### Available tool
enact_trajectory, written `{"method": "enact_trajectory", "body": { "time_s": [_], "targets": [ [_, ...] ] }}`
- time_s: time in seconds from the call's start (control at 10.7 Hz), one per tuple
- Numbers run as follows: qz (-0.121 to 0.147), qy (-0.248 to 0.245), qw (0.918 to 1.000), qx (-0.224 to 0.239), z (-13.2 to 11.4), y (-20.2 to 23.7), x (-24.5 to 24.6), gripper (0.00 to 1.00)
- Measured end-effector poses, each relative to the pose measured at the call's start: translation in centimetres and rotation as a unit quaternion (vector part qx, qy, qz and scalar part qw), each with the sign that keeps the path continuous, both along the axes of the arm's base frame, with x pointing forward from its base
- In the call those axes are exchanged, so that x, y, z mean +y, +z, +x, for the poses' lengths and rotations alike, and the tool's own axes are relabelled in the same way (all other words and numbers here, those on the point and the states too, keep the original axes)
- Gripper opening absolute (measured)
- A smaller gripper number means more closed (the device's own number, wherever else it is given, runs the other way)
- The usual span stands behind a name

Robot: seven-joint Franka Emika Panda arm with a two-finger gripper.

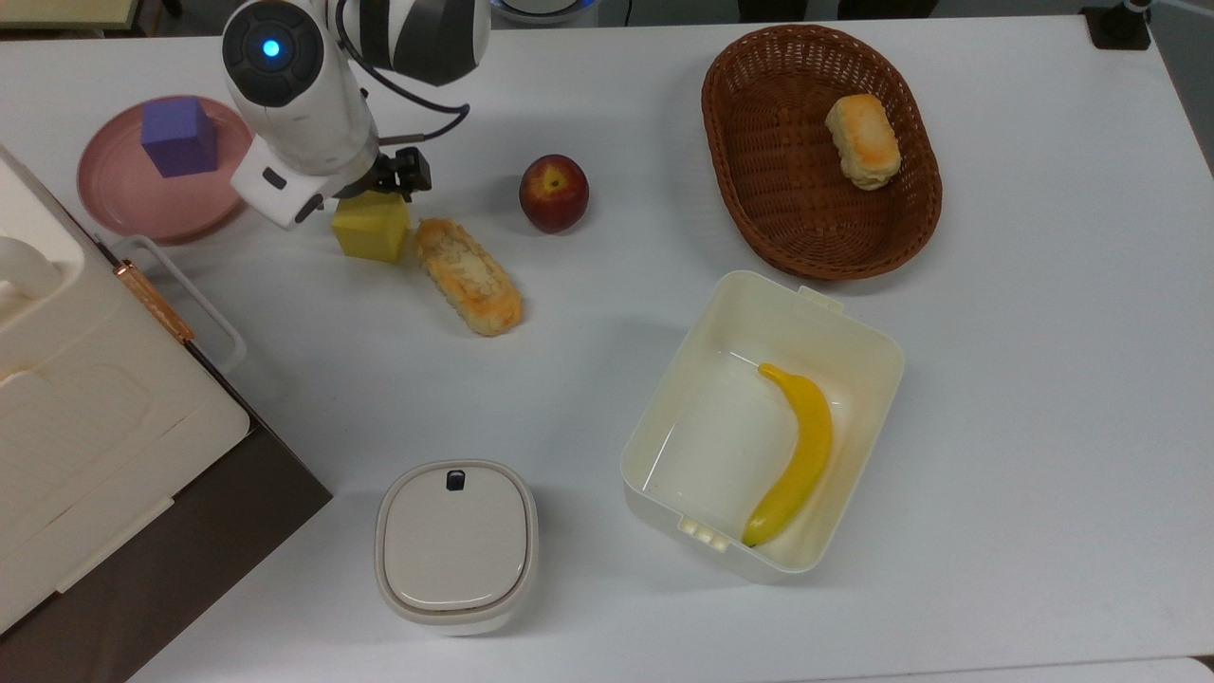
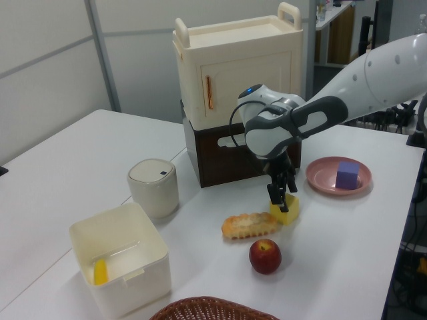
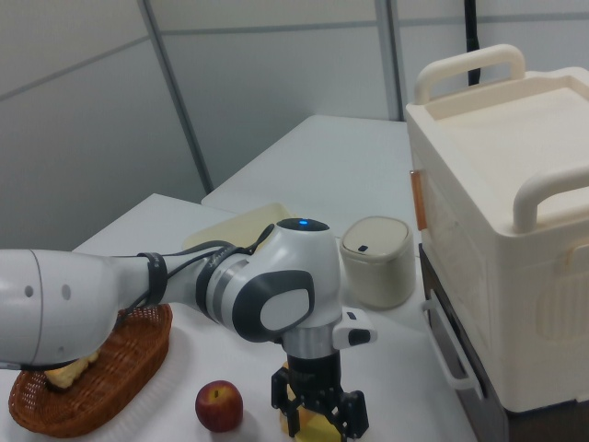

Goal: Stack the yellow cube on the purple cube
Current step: 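Lift the yellow cube and carry it toward the purple cube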

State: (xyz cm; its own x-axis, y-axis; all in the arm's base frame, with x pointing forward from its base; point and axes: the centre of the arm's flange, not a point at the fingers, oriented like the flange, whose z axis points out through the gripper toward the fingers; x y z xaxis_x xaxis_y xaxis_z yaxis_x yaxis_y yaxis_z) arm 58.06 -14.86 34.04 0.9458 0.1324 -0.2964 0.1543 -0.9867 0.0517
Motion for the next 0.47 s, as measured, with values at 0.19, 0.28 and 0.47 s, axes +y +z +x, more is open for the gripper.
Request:
{"method": "enact_trajectory", "body": {
  "time_s": [0.19,0.28,0.47],
  "targets": [
    [-0.005,-0.013,0.9998,-0.011,0.47,-0.82,-0.04,1.0],
    [-0.009,-0.025,0.9995,-0.016,0.6,-0.98,-0.05,0.94],
    [-0.014,-0.041,0.9989,-0.019,0.67,-0.98,-0.06,0.82]
  ]
}}
